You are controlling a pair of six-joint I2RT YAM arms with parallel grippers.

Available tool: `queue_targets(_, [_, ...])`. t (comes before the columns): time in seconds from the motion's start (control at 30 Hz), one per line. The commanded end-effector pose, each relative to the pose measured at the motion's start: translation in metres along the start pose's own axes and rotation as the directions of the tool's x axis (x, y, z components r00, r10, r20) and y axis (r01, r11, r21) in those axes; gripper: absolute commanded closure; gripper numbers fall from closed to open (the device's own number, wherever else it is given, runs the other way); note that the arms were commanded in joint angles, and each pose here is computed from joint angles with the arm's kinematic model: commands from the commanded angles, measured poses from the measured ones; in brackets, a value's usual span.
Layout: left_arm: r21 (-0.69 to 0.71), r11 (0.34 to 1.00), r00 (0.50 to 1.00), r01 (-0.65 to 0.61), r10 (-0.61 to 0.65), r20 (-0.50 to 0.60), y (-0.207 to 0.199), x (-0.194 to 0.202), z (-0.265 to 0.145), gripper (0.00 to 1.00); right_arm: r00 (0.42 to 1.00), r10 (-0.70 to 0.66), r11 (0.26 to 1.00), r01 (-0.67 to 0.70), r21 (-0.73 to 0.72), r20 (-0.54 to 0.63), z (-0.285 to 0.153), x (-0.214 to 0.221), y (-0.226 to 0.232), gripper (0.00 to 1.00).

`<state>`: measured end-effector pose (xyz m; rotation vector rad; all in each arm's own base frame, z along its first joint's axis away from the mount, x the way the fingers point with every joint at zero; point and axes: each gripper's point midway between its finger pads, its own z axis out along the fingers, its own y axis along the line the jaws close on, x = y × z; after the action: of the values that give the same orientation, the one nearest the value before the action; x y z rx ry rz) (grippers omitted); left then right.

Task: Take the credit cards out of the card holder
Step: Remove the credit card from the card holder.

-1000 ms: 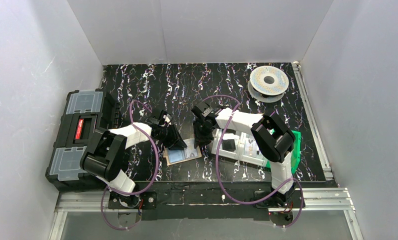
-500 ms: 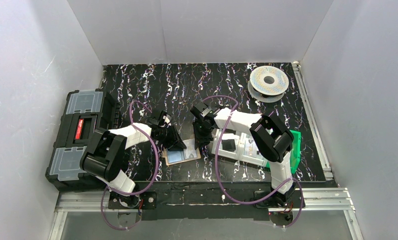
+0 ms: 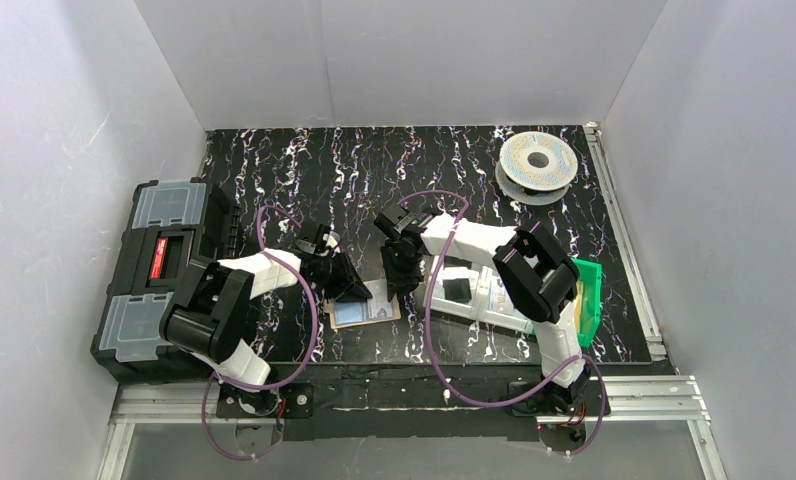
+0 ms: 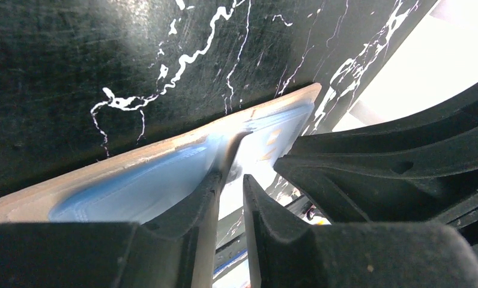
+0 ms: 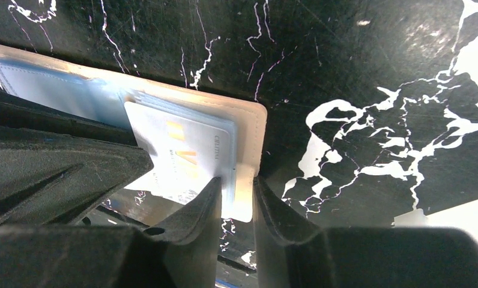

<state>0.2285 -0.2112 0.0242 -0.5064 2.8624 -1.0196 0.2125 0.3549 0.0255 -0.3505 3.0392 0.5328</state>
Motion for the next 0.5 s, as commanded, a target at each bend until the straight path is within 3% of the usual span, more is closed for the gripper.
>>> queue_targets(0.0, [0.049, 0.999, 0.999, 0.01, -0.008, -0.045, -0.006, 0.012, 0.005, 0.82, 0.999, -0.018, 0.999, 0.02, 0.04, -0.048, 0.026, 0.014, -0.004, 0.73])
queue_targets(0.17, [0.109, 0.994, 0.998, 0.0, 0.007, -0.061, -0.018, 0.015, 0.001, 0.82, 0.999, -0.019, 0.999, 0.021, 0.045, -0.045, 0.023, 0.011, -0.003, 0.81])
queue_targets(0.47, [0.157, 0.987, 0.998, -0.016, 0.025, -0.055, -0.026, 0.016, -0.002, 0.88, 0.999, -0.027, 0.999, 0.028, 0.035, -0.04, 0.018, 0.004, 0.006, 0.81])
